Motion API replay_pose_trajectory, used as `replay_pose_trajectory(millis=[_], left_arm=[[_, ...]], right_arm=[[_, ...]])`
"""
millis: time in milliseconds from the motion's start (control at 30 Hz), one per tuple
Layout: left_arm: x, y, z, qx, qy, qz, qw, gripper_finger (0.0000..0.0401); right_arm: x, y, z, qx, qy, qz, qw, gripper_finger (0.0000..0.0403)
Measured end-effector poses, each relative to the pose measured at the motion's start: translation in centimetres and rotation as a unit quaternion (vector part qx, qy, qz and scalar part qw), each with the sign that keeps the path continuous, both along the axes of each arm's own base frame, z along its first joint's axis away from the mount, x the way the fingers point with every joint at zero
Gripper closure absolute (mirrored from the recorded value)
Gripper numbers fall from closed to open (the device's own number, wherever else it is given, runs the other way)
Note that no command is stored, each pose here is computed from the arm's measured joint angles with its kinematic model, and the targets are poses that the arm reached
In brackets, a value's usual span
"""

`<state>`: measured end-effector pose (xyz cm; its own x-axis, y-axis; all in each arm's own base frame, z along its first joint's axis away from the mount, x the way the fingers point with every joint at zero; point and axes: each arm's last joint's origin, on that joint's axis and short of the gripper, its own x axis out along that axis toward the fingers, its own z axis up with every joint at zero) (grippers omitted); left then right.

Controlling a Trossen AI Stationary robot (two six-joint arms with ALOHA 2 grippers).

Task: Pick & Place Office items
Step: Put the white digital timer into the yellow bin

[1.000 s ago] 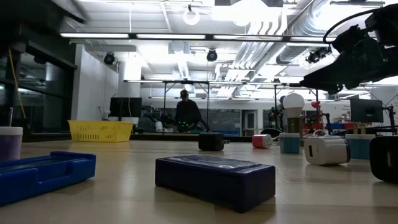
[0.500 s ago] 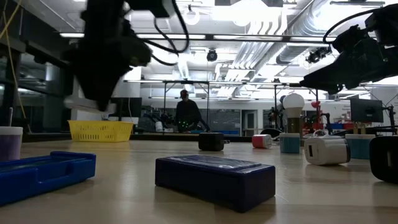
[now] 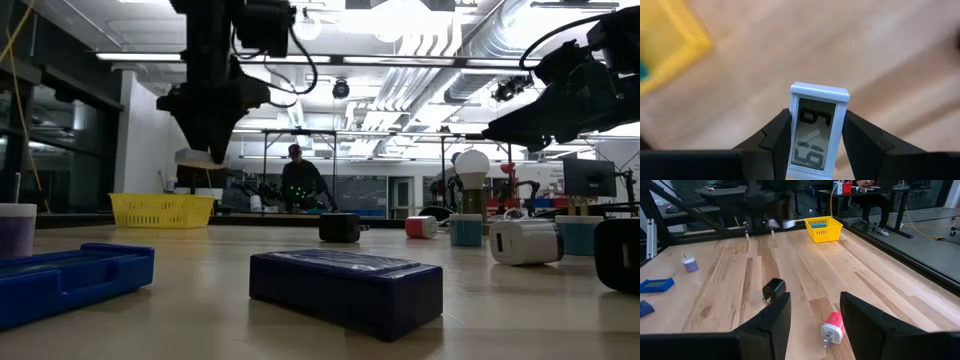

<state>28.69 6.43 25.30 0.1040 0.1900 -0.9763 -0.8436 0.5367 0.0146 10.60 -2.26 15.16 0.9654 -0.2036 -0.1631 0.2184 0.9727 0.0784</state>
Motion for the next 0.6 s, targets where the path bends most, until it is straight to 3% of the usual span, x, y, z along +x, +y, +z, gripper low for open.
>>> replay_pose_trajectory(millis=[300,600], left_arm=[[-2.7,7.0,0.1,0.007,0.009,0.088,0.996,0.0256],[-4.9,10.8,0.1,0.015,0.014,0.157,0.987,0.0256]], right_arm=[[0.0,0.0,0.0,0.0,0.0,0.0,1.0,0.0245],[0.0,0.0,0.0,0.0,-0.001,0.0,1.0,0.0245]])
